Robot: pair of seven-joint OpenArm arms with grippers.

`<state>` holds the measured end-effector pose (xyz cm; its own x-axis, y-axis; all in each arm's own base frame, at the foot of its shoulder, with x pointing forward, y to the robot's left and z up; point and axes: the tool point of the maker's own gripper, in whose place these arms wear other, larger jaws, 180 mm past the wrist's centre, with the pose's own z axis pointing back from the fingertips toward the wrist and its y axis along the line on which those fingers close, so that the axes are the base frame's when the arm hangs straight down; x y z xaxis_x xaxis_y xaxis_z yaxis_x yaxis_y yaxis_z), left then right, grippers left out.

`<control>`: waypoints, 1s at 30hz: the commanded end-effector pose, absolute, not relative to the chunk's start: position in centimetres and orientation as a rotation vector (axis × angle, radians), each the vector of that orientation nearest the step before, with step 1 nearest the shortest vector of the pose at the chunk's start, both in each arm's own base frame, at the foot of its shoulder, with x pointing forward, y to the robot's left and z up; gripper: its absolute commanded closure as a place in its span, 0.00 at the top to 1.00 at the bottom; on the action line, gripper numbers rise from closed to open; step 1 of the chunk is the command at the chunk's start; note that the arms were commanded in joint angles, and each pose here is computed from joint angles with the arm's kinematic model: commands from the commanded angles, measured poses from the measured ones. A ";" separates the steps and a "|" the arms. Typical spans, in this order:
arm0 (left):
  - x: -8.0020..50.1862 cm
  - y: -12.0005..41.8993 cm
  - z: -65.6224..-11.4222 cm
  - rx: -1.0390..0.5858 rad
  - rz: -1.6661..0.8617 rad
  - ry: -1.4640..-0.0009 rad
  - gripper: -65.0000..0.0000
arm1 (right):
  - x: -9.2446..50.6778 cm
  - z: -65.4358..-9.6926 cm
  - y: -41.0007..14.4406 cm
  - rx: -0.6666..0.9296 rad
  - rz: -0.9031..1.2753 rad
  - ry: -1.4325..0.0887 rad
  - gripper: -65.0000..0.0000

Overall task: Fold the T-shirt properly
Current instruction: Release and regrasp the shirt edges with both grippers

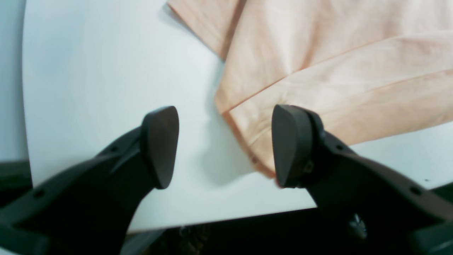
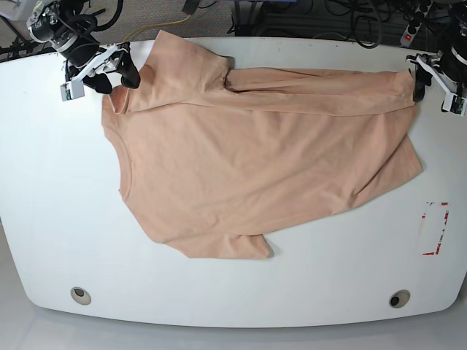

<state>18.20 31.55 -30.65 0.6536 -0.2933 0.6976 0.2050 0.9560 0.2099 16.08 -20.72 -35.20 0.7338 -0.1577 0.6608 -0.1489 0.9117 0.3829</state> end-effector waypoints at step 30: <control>19.2 32.3 -30.1 0.116 -0.219 -0.870 0.60 | 13.7 -42.7 -16.6 0.464 -0.039 -0.530 0.30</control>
